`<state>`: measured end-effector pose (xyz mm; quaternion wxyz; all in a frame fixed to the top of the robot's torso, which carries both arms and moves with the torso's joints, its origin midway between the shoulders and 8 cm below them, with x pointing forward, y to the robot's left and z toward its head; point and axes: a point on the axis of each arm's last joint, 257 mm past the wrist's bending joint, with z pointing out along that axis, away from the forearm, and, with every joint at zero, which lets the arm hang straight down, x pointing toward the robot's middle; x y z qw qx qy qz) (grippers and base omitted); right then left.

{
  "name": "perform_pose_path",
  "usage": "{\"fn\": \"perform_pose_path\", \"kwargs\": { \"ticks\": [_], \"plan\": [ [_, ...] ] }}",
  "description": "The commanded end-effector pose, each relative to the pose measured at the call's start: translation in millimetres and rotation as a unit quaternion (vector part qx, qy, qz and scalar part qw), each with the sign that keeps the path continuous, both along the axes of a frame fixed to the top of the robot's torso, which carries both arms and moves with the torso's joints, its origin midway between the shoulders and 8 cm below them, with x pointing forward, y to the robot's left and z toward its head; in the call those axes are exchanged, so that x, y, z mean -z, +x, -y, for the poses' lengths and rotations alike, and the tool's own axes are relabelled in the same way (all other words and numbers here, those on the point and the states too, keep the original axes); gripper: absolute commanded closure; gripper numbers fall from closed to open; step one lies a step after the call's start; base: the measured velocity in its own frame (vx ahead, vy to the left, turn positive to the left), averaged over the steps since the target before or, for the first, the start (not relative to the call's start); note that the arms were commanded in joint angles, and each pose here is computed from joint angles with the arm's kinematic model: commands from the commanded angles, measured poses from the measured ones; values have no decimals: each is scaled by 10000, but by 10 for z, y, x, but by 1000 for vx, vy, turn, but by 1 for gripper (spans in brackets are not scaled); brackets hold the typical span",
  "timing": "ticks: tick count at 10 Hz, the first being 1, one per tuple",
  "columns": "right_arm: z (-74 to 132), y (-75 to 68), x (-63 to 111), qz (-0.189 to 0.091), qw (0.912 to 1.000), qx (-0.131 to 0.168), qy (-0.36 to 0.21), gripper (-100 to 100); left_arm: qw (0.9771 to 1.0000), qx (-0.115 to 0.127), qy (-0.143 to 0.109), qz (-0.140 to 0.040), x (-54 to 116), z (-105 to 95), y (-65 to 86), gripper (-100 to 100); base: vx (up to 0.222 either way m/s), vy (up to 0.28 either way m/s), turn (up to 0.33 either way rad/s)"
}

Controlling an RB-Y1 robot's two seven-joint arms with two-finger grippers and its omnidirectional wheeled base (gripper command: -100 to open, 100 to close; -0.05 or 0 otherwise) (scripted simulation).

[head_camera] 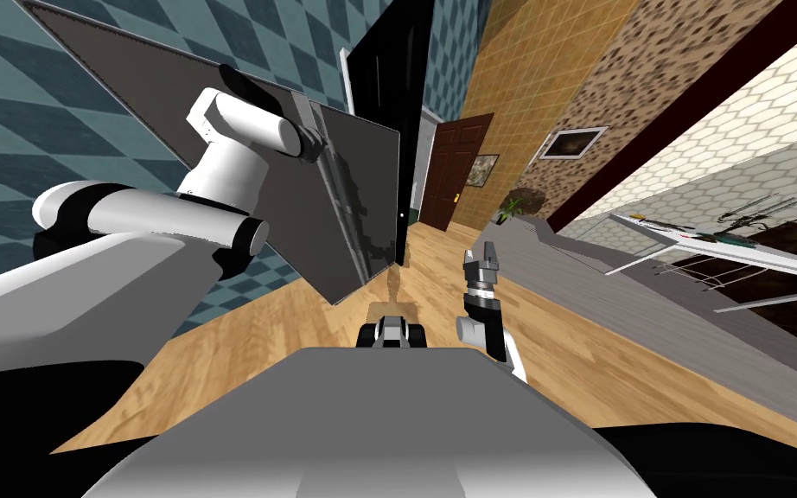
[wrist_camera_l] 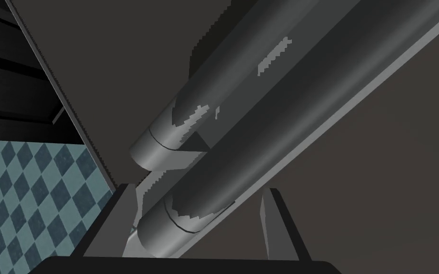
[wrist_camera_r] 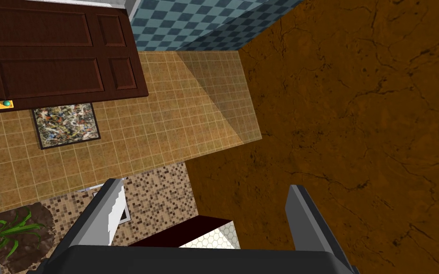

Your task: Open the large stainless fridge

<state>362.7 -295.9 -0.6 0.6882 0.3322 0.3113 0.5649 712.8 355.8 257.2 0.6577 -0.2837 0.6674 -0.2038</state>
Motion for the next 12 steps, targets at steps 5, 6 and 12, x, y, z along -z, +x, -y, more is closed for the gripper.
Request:
{"fn": "perform_pose_path", "kwargs": {
  "ticks": [5, 6, 12],
  "plan": [
    [0, 0, 0, -1, 10000, 0, 0, 0, 9981, 615, -64, -5, -22, 620, -2, 100, -82, 82, -37],
    [0, 0, 0, 0, 10000, 0, -1, 0, 9981, 615, -64, -5, -22, 620, -2, 100, -159, 170, -86],
    [1, 0, 0, 0, 10000, 1, -2, 0, 9913, 1317, -30, -39, -6, 1344, -52, 100, -145, 152, -78]
  ]
}}
